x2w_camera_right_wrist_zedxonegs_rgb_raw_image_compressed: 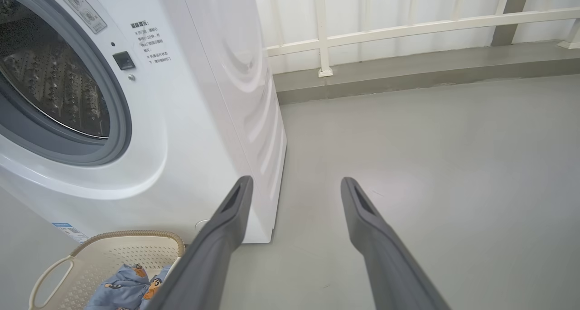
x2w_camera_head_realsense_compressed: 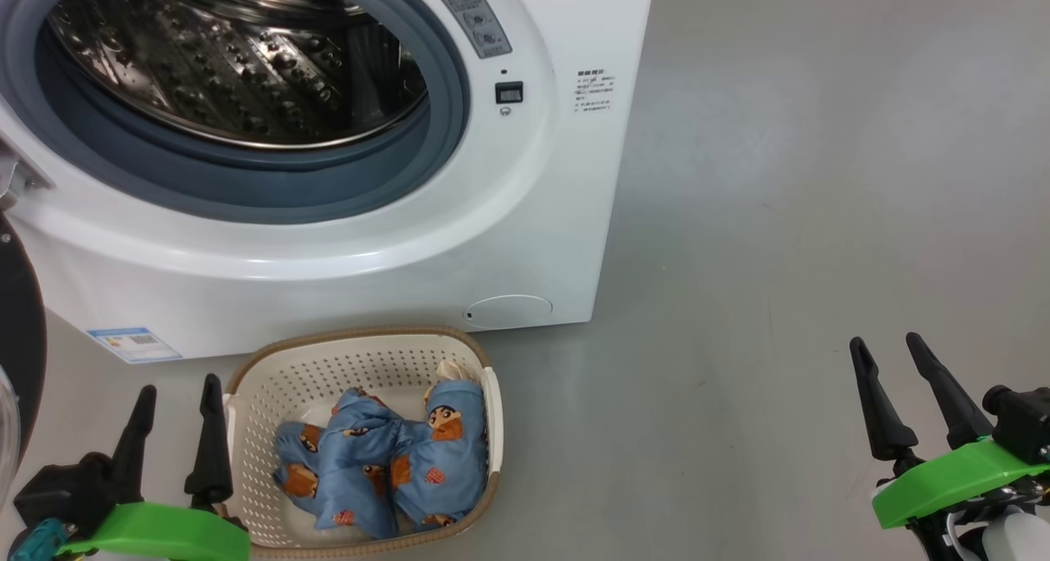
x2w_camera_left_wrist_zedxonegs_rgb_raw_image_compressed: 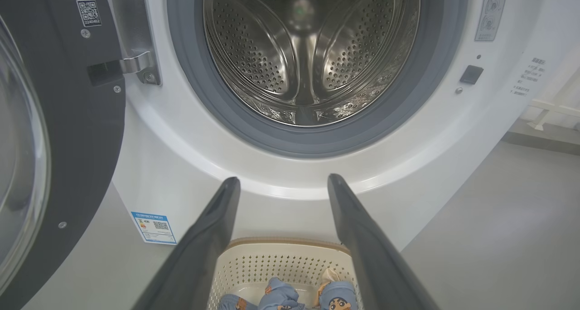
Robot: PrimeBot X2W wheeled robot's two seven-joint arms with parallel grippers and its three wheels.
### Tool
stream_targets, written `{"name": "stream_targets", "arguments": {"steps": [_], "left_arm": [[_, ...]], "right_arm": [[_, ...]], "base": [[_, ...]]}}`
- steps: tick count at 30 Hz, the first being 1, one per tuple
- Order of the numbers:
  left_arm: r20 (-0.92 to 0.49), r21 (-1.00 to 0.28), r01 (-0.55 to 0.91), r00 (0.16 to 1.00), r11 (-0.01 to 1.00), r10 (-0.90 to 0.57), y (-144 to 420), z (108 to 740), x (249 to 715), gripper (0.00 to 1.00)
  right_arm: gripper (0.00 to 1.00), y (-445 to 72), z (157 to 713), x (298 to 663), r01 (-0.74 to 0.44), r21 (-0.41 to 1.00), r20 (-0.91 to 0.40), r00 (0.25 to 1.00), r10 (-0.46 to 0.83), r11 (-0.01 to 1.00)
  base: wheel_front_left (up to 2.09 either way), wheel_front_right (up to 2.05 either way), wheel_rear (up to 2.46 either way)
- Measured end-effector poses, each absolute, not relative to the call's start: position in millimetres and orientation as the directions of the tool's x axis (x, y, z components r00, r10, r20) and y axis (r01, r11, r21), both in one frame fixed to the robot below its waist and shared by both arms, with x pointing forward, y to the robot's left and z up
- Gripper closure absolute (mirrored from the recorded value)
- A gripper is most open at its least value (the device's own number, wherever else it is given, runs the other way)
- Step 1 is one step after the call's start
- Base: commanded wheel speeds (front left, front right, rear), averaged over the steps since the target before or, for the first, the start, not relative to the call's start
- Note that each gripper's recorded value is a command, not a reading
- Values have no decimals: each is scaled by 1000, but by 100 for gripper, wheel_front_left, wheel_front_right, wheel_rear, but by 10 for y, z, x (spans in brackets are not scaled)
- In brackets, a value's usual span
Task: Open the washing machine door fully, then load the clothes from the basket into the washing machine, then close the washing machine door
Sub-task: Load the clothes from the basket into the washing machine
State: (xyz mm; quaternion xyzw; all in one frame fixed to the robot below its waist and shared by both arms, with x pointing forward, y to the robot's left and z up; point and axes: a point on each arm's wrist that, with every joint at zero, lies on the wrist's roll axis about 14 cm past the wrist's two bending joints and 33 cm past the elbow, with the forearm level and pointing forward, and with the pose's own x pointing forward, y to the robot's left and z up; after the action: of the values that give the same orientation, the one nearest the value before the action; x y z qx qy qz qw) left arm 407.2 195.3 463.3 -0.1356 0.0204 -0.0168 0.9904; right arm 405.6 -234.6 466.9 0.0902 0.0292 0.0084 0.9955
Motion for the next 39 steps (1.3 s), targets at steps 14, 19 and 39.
{"name": "stream_targets", "arguments": {"steps": [14,19,39], "left_arm": [[-141,-277,39,987,960,-81,1810,4288,4020,0],[-230,-285,42,967,958,-111,1709,3995,4012,0],[-563,-283,51,800,958,-209,1416,2744,4354,0]], "right_arm": [[0,-2300,4582,4069,-17,186,-78,996,32,982],[0,-2267,4490,4104,-12,198,-99,995,32,980],[0,-2162,4073,4632,-11,215,-154,987,45,977]], "base": [[0,0,0],[0,0,0],[0,0,0]]}}
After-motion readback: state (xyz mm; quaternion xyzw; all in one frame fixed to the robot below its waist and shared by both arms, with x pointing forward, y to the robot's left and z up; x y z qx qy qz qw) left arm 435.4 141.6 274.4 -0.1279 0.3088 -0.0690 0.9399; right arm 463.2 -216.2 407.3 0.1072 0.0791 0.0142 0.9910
